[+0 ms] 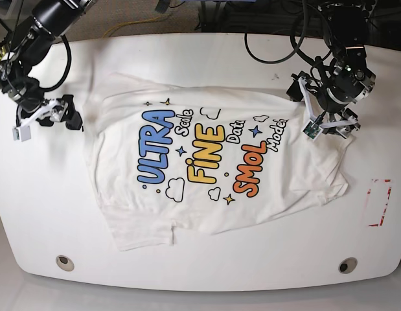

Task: Fold the T-shirt properly
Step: 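Pull the shirt shoulders apart with both grippers to smooth it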

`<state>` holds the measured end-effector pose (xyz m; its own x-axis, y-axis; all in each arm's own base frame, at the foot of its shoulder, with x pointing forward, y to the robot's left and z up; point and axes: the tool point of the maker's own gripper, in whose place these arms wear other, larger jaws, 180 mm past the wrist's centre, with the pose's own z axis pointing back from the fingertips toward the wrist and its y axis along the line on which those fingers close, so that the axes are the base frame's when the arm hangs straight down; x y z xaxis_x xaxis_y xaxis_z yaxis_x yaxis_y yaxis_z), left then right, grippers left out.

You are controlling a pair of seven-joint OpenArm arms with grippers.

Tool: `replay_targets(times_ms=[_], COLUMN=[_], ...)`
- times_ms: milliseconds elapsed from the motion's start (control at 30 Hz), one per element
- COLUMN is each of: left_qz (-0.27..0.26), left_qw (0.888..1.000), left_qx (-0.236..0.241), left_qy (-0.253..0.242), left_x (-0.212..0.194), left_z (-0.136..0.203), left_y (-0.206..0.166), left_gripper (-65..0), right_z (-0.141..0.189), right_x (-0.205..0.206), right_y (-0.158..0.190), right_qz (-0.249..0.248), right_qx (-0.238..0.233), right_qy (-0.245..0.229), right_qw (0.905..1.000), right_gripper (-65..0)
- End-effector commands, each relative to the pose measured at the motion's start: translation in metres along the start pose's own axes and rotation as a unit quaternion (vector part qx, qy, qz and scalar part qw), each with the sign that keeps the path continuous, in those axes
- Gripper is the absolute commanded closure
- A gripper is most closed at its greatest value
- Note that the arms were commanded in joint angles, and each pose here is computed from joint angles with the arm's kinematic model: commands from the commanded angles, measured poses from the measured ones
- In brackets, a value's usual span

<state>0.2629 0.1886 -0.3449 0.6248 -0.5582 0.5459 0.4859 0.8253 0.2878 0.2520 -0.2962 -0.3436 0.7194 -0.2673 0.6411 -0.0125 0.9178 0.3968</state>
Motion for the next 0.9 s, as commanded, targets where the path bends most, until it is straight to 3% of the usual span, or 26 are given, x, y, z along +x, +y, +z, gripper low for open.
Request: replay_targets(times_ms=[0, 133, 400, 533, 700, 867], left_qz=[0.014, 0.019, 0.01, -0.002, -0.063, -0.049], left_qw=[0.999, 0.998, 0.996, 0.995, 0.986, 0.982], left_qx=[0.027, 0.036, 0.017, 0.004, -0.011, 0.01], left_qy=[0.016, 0.056, 0.083, 0.098, 0.153, 0.18], left_x=[-0.008, -0.025, -0.042, -0.052, -0.075, -0.097], left_z=[0.008, 0.011, 0.011, 0.012, 0.018, 0.03], left_y=[0.017, 0.024, 0.009, -0.001, -0.004, 0.013], left_gripper=[-53.1, -52.9, -48.9, -48.9, -48.6, -48.6], right_z=[0.011, 0.013, 0.011, 0.009, 0.005, 0.001], right_x=[0.001, -0.033, -0.09, -0.097, -0.106, -0.114], right_y=[0.002, 0.006, 0.021, 0.026, 0.033, 0.04], right_qz=[0.0, -0.026, -0.076, -0.085, -0.111, -0.113], right_qx=[0.013, 0.025, 0.036, 0.04, 0.046, 0.054], right_qy=[-0.018, 0.008, 0.049, 0.052, 0.07, 0.085], right_qw=[0.9997, 0.9993, 0.9952, 0.9942, 0.9903, 0.9884], right_gripper=[-62.1, -62.0, -62.0, -62.0, -61.8, -61.8])
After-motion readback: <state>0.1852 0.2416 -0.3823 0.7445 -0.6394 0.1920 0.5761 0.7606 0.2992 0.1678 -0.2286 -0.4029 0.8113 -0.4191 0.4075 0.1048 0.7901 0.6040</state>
